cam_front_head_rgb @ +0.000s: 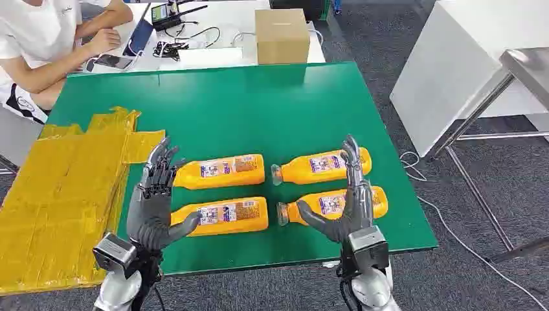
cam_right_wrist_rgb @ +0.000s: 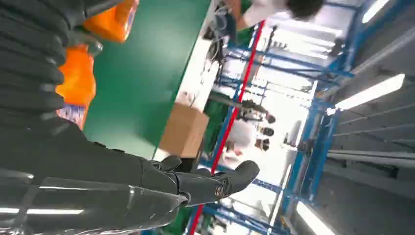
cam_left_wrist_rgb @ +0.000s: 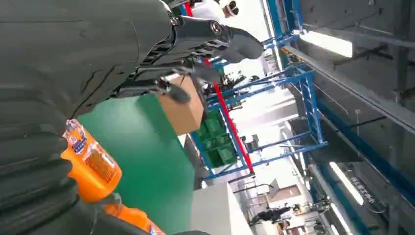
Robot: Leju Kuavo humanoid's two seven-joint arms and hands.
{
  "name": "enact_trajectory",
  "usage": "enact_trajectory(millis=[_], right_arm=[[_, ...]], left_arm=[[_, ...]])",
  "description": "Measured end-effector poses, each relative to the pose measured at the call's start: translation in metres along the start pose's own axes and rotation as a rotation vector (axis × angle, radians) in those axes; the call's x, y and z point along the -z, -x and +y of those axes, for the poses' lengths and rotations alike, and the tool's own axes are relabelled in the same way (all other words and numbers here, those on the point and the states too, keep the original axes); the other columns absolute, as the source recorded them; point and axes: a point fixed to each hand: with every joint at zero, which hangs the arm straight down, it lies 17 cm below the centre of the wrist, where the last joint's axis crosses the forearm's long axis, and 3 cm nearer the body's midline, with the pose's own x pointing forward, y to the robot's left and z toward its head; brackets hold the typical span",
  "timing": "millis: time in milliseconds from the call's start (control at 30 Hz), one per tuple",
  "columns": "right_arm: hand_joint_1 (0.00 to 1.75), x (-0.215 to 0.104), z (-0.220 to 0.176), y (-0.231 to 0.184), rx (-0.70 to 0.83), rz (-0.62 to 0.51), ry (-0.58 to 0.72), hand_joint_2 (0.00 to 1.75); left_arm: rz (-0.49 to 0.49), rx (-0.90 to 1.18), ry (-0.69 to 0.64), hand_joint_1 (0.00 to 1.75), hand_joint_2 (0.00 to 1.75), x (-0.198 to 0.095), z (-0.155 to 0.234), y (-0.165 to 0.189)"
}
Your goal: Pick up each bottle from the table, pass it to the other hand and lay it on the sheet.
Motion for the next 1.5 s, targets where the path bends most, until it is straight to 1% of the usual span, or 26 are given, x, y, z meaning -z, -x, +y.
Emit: enact_trajectory(millis=[100,167,300,400,533,667,867,1067,1167,1300,1433,1500], right_arm=[[0.0,0.01,0.002,0.005,-0.138,-0.008,-0.026,1.75],[0.0,0.018,0.007,0.013,-0.271,-0.014,-0.065,1.75],[0.0,0.04,0.024,0.023,-0.433,-0.046,-0.161,1.75],[0.0,0.056,0.045,0.04,-0.598,-0.054,-0.269,1.75],[0.0,0.067,0.078,0.067,-0.745,-0.064,-0.433,1.75],[0.0,0.071,0.106,0.09,-0.902,-0.124,-0.554,1.75],[0.0,0.071,0.132,0.117,-0.992,-0.126,-0.666,1.75],[0.0,0.069,0.14,0.13,-1.021,-0.118,-0.711,1.75],[0.0,0.07,0.142,0.139,-1.079,-0.122,-0.736,1.75],[0.0,0.072,0.144,0.159,-1.125,-0.072,-0.773,1.75],[0.0,0.076,0.14,0.178,-1.106,0.01,-0.776,1.75],[0.0,0.078,0.136,0.188,-1.079,0.071,-0.776,1.75]], left_arm=[[0.002,-0.016,0.009,0.0,1.75,0.002,-0.002,0.0],[0.003,-0.031,0.017,0.0,1.75,0.004,-0.005,0.001],[0.003,-0.061,0.039,0.0,1.75,0.009,-0.013,0.001],[-0.004,-0.09,0.038,0.0,1.75,0.015,-0.015,-0.001],[-0.019,-0.109,0.036,0.0,1.75,0.023,-0.014,-0.004],[-0.043,-0.11,0.04,0.0,1.75,0.034,-0.012,-0.01],[-0.064,-0.106,0.05,0.0,1.75,0.044,-0.01,-0.014],[-0.065,-0.105,0.051,0.0,1.75,0.045,-0.01,-0.014],[-0.067,-0.105,0.056,0.0,1.75,0.047,-0.01,-0.014],[-0.075,-0.107,0.063,0.0,1.75,0.052,-0.012,-0.015],[-0.072,-0.114,0.064,0.0,1.75,0.055,-0.013,-0.013],[-0.07,-0.121,0.066,0.0,1.75,0.057,-0.015,-0.012]])
